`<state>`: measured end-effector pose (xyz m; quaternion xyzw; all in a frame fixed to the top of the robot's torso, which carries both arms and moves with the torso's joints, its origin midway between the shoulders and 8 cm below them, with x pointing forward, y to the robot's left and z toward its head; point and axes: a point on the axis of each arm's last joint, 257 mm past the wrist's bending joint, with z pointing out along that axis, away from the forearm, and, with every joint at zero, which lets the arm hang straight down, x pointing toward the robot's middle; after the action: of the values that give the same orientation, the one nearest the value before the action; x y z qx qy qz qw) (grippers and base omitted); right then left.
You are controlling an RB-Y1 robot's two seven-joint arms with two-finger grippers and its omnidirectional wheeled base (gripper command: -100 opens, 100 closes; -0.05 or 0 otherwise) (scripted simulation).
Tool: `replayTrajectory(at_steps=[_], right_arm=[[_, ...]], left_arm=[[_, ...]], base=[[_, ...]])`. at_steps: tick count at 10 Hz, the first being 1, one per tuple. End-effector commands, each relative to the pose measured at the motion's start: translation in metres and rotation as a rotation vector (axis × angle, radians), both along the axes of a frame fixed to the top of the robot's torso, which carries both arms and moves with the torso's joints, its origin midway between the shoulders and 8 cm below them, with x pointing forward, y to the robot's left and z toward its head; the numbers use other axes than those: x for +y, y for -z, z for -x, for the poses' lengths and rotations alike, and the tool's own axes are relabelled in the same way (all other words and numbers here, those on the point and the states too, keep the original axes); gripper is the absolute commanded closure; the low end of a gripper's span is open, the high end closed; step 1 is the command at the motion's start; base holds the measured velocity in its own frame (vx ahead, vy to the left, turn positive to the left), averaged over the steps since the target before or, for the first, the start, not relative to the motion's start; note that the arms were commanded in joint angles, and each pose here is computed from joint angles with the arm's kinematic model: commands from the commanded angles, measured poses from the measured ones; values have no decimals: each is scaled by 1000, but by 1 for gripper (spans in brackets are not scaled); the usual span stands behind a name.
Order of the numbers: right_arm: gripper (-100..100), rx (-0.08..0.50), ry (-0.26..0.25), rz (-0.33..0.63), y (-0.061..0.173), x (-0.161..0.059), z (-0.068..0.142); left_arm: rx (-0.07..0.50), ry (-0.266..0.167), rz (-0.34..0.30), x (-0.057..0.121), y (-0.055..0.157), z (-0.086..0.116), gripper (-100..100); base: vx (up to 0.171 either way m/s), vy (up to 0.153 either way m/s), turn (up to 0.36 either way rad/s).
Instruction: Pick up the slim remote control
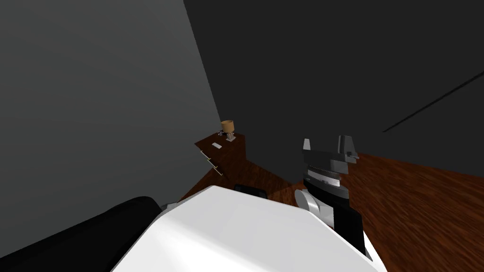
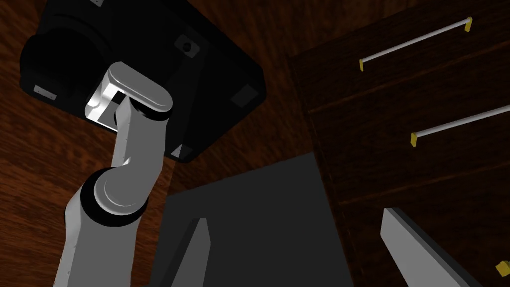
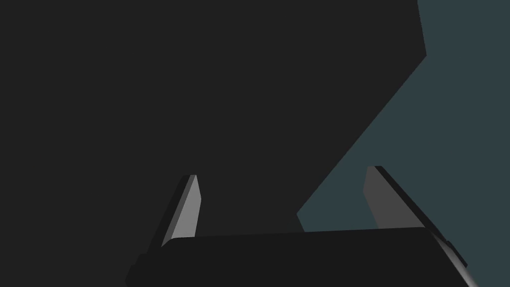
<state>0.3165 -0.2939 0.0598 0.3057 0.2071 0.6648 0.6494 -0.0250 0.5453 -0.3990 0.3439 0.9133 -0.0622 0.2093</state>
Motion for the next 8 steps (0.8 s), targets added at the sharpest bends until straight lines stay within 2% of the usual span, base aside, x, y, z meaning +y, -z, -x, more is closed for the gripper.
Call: replayTrajectory(at_steps=[1,2,3,4,5,6,7,8], right_arm=[[0,0,0,0,0,0,0],[0,0,0,0,0,0,0],[0,0,0,0,0,0,0],[0,0,0,0,0,0,0],[0,0,0,0,0,0,0],[0,0,0,0,0,0,0],[0,0,0,0,0,0,0],[0,0,0,0,0,0,0]], left_arm=[[20,37,-36,16,-6,8,-100],[20,37,-36,16,-6,8,-100],[57,110,-94,41,-17,20,-100],[57,110,-94,41,-17,20,-100],[91,178,-147,63,-29,30,-100],[91,178,-147,63,-29,30,-100],[123,242,-195,84,-42,37,-100],[123,242,-195,84,-42,37,-100]], base=[[25,4,-365],[12,8,-76],[27,-7,-353],[31,5,-348],[44,7,-415],[38,16,-420],[43,13,-412],[40,14,-416]])
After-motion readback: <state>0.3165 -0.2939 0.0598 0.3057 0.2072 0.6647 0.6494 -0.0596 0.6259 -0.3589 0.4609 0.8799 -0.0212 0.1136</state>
